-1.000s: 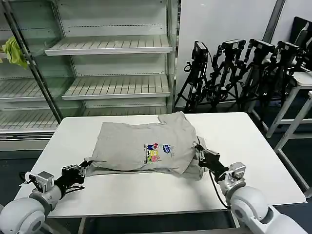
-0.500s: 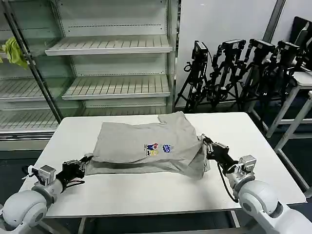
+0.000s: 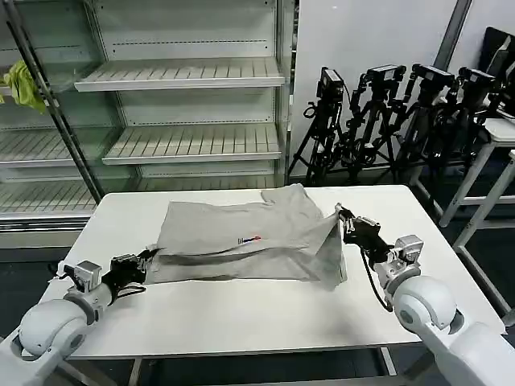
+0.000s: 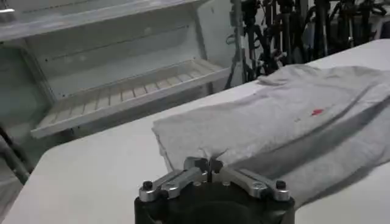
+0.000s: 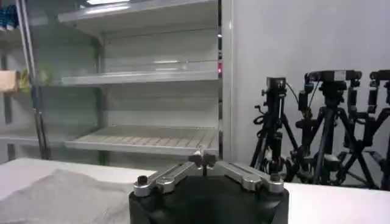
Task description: Fold and organize the clothes.
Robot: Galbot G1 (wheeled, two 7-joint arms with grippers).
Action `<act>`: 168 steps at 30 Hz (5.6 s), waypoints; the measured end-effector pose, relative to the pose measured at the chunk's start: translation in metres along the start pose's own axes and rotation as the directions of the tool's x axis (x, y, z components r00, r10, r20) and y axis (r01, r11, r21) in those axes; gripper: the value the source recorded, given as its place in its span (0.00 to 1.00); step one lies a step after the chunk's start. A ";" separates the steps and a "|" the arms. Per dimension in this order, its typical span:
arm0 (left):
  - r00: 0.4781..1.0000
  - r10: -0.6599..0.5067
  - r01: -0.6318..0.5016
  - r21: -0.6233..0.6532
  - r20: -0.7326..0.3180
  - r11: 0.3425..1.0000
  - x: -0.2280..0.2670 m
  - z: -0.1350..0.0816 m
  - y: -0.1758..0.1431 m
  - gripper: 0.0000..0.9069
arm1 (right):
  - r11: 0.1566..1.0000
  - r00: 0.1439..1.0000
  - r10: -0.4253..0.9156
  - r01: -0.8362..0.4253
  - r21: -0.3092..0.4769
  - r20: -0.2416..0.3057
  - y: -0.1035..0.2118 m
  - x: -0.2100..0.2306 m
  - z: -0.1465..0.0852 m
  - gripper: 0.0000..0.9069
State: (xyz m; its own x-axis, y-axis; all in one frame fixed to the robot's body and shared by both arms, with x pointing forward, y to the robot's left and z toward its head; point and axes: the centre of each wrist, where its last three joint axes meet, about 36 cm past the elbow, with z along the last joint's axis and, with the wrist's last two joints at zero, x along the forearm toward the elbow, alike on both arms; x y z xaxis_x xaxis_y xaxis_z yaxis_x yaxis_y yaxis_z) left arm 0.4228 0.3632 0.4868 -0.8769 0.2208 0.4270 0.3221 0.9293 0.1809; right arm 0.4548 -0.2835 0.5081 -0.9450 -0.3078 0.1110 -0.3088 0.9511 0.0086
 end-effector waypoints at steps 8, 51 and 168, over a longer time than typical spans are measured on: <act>1.000 -0.002 0.002 -0.009 -0.009 1.000 -0.020 0.001 0.004 0.06 | 1.000 0.999 0.004 -0.003 0.015 -0.034 0.000 -0.003 0.014 0.00; 0.995 -0.028 0.029 0.017 -0.092 0.999 0.018 0.011 -0.007 1.00 | 0.996 0.979 -0.009 0.028 0.090 -0.205 0.035 0.096 0.052 1.00; 0.983 0.048 -0.051 -0.010 -0.176 0.999 0.036 0.044 -0.031 0.06 | 0.997 0.974 0.004 0.013 0.070 -0.228 0.033 0.072 0.103 0.00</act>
State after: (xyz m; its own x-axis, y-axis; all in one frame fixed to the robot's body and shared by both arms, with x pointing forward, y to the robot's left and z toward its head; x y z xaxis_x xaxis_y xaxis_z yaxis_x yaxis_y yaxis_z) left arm 0.3651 0.3551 0.4579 -0.7839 0.2099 0.5843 0.3696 0.9140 0.1675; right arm 0.3658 -0.2765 0.4138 -0.8966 -0.2904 0.3344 -0.3276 0.9430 -0.0593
